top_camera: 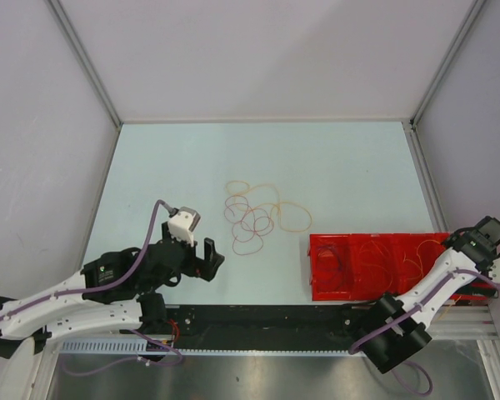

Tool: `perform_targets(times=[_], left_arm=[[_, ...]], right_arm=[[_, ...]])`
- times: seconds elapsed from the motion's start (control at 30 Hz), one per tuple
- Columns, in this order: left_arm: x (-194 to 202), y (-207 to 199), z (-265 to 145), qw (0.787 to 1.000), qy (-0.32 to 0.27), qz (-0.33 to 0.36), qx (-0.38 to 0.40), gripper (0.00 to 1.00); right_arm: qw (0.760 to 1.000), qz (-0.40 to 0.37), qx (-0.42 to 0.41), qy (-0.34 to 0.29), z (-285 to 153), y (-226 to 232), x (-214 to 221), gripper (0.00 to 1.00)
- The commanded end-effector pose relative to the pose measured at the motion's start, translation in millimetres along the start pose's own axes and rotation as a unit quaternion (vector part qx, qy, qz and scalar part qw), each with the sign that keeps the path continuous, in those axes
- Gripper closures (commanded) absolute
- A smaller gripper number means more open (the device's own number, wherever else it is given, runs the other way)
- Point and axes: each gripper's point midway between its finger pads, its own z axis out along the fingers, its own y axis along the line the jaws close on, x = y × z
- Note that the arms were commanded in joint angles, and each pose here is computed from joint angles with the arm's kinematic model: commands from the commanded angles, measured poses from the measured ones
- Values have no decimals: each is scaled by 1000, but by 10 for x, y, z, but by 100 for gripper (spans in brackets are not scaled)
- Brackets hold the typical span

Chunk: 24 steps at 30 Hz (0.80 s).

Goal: Untangle the cables

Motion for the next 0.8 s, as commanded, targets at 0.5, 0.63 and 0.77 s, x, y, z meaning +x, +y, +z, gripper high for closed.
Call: perform_targets(times=[0.5,0.63,0.77], left_arm=[[-120,-1021,628,991,42,82,97,10],[-193,-1227,711,989,43,80,117,10],[-139,-1115,674,990,47,83,104,10]], right_arm=[[909,-238,-337,-67,-1568,1090,141,26],[902,-279,-321,-72,-1439,1074,128,17],[913,-262,-313,4,-1212,1093,319,15]])
